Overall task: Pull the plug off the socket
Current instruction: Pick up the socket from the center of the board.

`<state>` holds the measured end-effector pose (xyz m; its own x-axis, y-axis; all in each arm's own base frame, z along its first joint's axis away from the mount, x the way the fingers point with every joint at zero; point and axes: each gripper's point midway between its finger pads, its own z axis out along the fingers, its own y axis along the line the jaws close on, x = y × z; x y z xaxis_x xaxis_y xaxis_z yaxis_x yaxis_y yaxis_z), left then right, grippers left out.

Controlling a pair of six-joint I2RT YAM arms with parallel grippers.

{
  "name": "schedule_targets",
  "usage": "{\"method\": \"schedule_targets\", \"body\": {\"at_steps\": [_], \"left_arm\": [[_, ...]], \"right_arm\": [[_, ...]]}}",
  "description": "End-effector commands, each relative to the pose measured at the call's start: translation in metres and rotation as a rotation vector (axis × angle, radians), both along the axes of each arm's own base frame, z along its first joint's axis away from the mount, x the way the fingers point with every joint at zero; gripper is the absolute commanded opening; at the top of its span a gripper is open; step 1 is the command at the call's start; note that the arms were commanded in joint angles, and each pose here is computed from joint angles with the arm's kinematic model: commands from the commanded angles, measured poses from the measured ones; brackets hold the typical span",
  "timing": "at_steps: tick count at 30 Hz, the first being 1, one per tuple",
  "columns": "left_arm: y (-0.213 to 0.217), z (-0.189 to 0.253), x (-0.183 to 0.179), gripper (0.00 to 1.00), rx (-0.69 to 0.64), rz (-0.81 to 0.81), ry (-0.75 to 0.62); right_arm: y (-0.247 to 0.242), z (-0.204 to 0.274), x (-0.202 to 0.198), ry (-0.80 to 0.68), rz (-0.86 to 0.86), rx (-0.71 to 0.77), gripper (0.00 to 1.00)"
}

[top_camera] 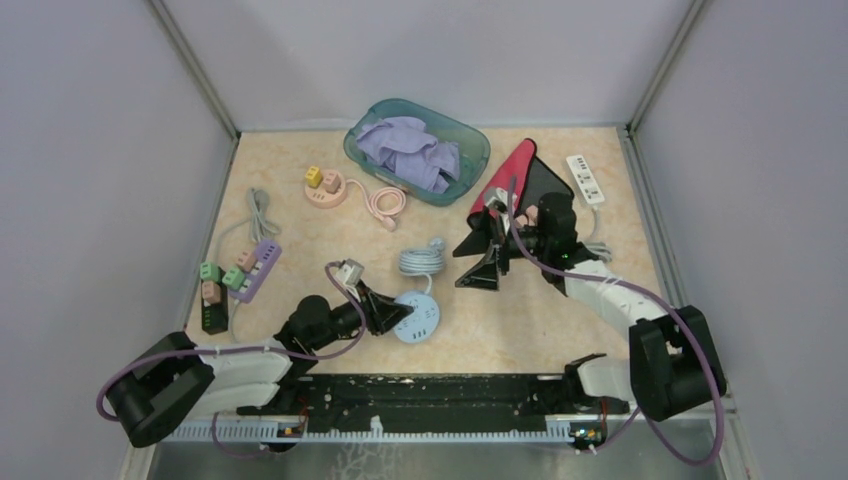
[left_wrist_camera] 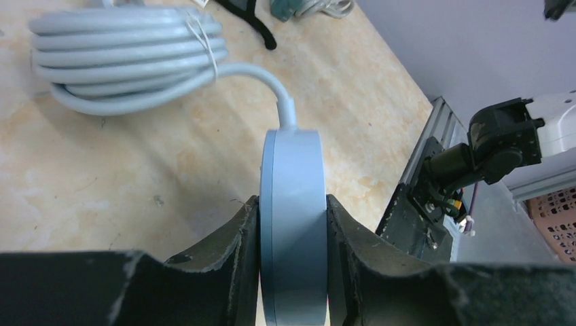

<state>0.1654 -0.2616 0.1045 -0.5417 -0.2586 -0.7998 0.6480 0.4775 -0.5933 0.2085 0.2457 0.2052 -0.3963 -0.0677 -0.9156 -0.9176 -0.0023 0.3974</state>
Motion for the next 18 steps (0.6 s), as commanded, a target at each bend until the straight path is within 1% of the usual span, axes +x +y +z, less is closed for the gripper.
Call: {"method": "schedule_targets", "body": {"at_steps": [1,10,18], "left_arm": [[-0.008,0.076,-0.002,0.00,-0.214,-0.043,-0.213],[-0.005,0.091,-0.004,0.00,-0.259,-0.042,-0.250],[-0.004,0.093,-0.005,0.00,-0.284,-0.037,-0.240]], "right_arm": [[0.013,0.011,-0.008,-0.041,0.087,0.009,0.99],[0.017,0.009,-0.003,-0.009,0.050,-0.006,0.99],[0.019,0.008,-0.005,0.003,0.053,-0.005,0.99]]}}
